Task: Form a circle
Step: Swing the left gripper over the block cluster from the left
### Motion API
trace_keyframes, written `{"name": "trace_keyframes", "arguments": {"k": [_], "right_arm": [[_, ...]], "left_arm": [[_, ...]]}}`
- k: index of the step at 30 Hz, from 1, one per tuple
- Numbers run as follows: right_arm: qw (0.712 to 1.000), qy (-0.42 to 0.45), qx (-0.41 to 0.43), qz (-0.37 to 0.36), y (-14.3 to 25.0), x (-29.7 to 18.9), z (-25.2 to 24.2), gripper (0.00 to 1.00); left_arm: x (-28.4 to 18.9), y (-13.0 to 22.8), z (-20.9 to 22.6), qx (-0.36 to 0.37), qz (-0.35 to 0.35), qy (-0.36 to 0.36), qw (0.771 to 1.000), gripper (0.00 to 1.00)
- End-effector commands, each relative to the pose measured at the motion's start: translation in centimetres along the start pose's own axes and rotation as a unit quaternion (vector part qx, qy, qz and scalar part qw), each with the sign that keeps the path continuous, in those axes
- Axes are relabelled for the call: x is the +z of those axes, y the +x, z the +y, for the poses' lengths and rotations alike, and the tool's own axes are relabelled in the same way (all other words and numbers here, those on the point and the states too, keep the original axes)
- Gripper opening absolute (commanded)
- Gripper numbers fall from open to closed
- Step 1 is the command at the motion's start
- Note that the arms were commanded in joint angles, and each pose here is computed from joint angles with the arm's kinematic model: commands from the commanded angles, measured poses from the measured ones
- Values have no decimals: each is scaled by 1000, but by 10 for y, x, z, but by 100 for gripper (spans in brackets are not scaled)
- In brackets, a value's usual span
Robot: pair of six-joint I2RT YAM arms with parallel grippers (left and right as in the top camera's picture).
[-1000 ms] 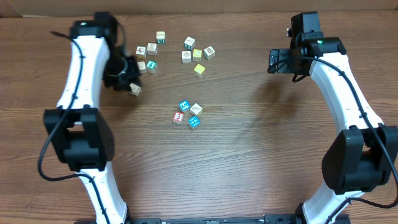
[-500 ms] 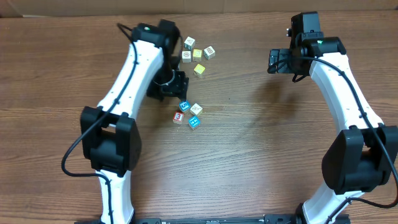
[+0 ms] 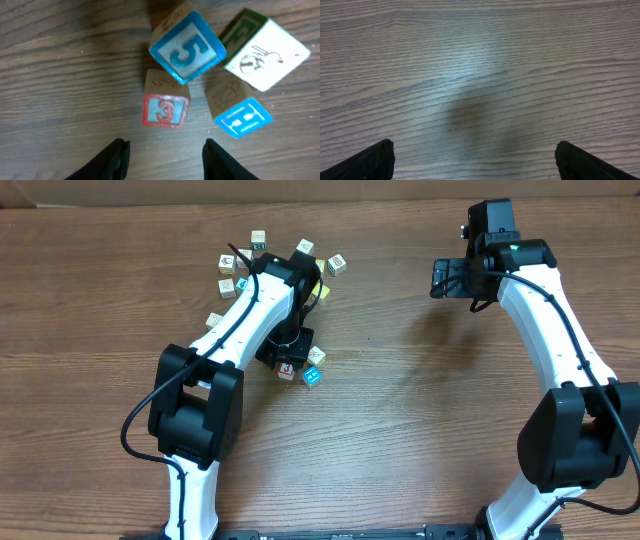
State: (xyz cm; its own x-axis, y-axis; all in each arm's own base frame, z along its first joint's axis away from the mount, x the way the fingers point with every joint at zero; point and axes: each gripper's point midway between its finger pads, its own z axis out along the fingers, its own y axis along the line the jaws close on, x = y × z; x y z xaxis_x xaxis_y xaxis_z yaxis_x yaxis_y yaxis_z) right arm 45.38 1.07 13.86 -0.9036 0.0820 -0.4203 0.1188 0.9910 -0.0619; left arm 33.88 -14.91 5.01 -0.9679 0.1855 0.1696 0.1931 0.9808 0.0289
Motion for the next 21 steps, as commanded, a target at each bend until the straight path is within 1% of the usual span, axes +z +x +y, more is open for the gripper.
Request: {"name": "trace_keyframes", "arguments": {"k": [1, 4, 6, 11, 14, 19, 20, 21], "right_arm": [[1000, -3, 3, -13, -6, -8, 1, 100], [1000, -3, 3, -13, -6, -8, 1, 100], [1000, -3, 3, -13, -6, -8, 1, 100], [1000, -3, 3, -13, -6, -8, 1, 100], [1000, -3, 3, -13, -6, -8, 1, 100], [1000, -3, 3, -13, -6, -8, 1, 100], [1000, -3, 3, -13, -6, -8, 1, 100], [1000, -3, 3, -13, -6, -8, 1, 100]], "left_arm": [[-2, 2, 6, -11, -8, -6, 1000, 49], [6, 1, 5, -11, -11, -5, 1000, 52], [12, 1, 5, -9, -11, -5, 1000, 51], [19, 1, 5, -10, -13, -5, 1000, 40], [19, 0, 6, -11, -15, -4, 1000, 40], [19, -3, 5, -15, -20, -1, 1000, 41], [19, -4, 4, -15, -21, 0, 1000, 47], [19, -4, 4, -15, -22, 0, 1000, 49]]}}
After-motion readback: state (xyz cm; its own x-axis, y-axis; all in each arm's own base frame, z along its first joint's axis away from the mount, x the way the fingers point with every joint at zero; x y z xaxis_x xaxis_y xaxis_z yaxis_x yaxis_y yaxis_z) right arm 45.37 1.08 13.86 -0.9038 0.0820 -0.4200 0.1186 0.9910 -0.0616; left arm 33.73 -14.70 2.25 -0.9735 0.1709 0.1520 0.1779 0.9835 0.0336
